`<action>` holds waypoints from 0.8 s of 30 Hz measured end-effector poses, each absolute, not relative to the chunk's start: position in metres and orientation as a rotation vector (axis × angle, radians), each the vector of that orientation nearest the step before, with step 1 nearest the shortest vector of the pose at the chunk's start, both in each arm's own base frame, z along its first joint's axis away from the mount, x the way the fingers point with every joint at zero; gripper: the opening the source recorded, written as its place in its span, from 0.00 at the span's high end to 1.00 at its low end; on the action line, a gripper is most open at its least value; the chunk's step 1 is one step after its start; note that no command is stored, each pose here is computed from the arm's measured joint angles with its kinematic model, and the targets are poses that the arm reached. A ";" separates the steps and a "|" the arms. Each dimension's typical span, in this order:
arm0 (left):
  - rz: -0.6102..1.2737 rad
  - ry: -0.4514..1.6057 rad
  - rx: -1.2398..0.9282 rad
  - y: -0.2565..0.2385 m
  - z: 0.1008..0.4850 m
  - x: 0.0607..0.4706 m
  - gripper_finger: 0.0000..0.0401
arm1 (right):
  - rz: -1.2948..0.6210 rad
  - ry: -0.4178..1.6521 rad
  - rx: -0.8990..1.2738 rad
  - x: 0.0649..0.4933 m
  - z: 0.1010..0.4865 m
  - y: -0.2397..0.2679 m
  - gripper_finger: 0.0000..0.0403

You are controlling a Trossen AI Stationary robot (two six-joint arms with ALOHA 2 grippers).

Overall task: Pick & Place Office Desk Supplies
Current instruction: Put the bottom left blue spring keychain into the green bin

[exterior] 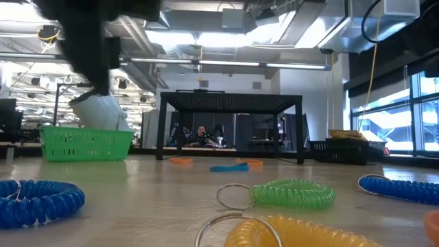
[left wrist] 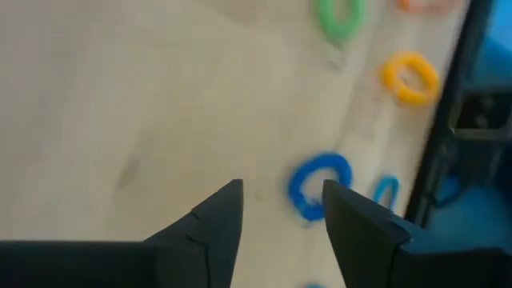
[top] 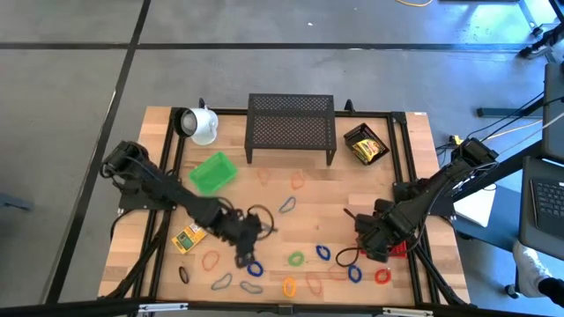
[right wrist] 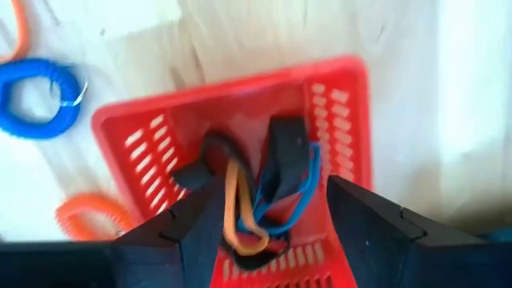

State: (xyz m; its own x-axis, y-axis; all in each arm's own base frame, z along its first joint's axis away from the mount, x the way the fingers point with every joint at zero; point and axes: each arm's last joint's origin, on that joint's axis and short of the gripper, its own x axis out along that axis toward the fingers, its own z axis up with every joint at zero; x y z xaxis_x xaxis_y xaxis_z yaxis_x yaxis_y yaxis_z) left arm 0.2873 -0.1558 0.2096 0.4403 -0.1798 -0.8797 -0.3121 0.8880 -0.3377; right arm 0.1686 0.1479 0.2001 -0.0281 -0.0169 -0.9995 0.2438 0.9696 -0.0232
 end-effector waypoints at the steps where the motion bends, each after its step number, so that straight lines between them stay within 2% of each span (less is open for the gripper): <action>1: 0.057 1.119 -0.473 -0.163 0.207 0.287 0.57 | -0.209 1.574 0.164 0.169 0.200 0.148 0.45; 7: -0.064 1.146 -0.238 -0.196 0.175 0.285 0.54 | -0.211 1.536 0.125 0.171 0.200 0.147 0.45; 12: -0.092 1.136 -0.088 -0.205 0.149 0.289 0.54 | -0.214 1.524 0.131 0.172 0.200 0.146 0.45; 24: -0.037 1.171 0.025 -0.202 0.123 0.296 0.56 | -0.212 1.491 0.179 0.176 0.200 0.149 0.45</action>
